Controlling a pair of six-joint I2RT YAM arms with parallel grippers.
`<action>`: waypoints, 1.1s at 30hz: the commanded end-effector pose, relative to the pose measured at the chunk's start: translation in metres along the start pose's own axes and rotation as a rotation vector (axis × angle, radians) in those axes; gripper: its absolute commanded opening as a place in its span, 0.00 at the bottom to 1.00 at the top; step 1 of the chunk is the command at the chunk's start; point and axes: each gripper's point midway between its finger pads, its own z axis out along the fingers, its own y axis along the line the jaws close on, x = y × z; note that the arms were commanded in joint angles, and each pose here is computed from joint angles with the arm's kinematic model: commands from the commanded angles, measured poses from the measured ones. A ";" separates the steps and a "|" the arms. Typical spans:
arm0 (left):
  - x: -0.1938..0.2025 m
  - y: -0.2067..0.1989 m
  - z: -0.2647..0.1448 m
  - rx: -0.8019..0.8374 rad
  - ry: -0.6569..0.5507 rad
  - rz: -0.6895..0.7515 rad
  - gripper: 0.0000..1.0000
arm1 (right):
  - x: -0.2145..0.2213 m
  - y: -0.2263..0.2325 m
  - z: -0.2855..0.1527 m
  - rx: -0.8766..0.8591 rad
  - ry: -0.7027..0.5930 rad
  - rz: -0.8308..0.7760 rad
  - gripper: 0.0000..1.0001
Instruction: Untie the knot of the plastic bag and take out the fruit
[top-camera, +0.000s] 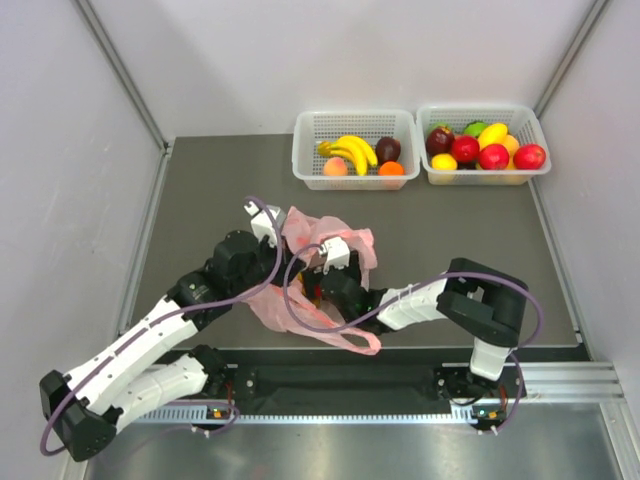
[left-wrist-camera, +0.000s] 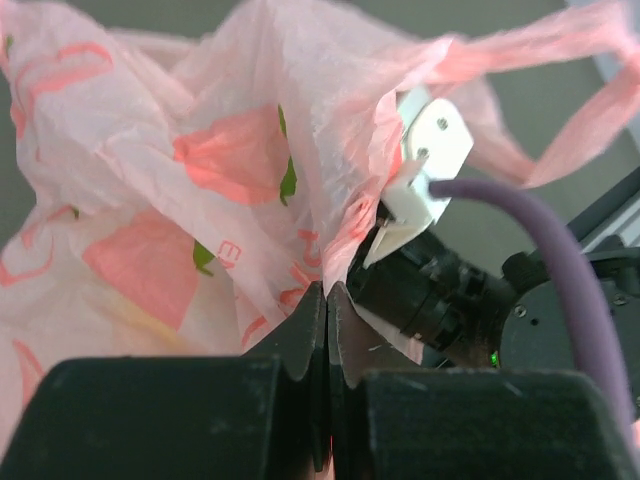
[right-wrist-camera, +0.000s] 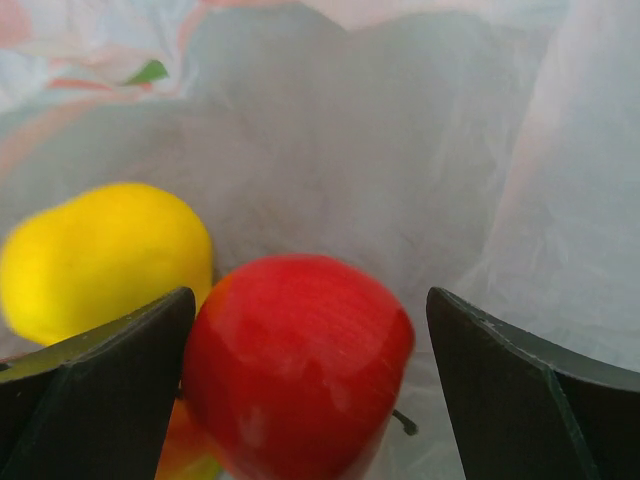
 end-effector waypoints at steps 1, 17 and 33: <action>0.009 0.010 0.005 -0.026 -0.021 -0.037 0.00 | 0.000 -0.001 0.012 0.050 0.018 0.008 0.98; -0.001 0.030 0.006 -0.132 -0.099 -0.047 0.00 | -0.040 0.003 -0.065 -0.264 0.014 0.031 0.00; -0.020 0.035 0.020 -0.173 -0.173 -0.065 0.00 | -0.130 0.032 -0.252 -0.955 -0.124 -0.031 0.00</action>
